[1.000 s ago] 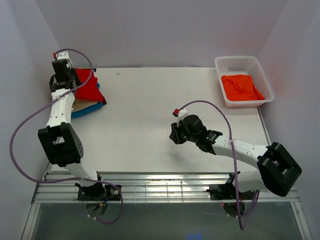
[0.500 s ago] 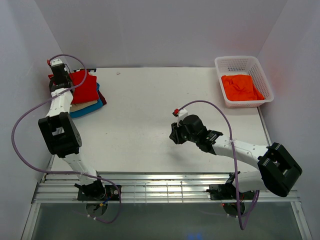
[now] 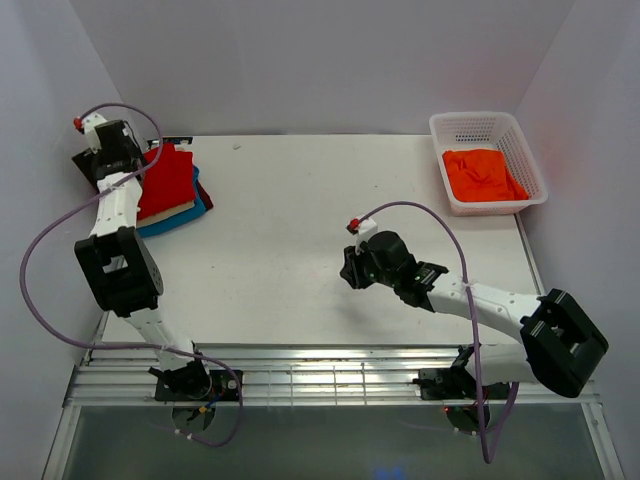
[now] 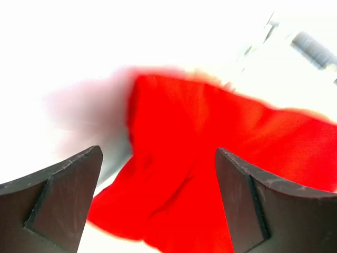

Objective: Fold and stack the t-shirts
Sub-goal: Put the neatly folded tshirt into the corner of the board with the left arm

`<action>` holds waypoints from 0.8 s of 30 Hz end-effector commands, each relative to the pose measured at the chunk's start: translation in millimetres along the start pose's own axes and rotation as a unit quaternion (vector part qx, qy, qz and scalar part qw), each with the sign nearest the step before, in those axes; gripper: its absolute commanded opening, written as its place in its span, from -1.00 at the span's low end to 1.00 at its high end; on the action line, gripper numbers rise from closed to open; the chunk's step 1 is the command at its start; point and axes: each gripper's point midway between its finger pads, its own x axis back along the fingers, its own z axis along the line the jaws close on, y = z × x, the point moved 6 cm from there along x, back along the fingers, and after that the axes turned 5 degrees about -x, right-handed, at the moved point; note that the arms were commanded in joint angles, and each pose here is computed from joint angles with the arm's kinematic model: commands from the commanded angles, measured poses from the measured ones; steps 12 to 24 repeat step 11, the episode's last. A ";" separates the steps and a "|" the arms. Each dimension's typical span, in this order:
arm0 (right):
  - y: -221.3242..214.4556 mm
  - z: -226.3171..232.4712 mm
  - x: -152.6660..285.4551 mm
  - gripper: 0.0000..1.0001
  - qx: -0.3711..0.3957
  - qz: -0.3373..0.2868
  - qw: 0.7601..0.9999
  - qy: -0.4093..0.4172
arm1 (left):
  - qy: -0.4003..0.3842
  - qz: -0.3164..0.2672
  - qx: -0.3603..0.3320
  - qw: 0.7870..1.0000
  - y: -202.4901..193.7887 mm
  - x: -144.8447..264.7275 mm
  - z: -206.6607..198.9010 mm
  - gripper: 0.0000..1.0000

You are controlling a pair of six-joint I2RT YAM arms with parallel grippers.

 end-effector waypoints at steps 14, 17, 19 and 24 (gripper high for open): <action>97.3 9.6 49.6 -0.44 0.001 -0.162 0.985 -0.060 | -0.179 -0.280 0.174 0.927 150.5 263.5 40.2 0.96; 97.3 9.6 49.6 -0.44 0.001 -0.162 0.985 -0.060 | -0.179 -0.280 0.174 0.927 150.5 263.5 40.2 0.96; 97.3 9.6 49.6 -0.44 0.001 -0.162 0.985 -0.060 | -0.179 -0.280 0.174 0.927 150.5 263.5 40.2 0.96; 97.3 9.6 49.6 -0.44 0.001 -0.162 0.985 -0.060 | -0.179 -0.280 0.174 0.927 150.5 263.5 40.2 0.96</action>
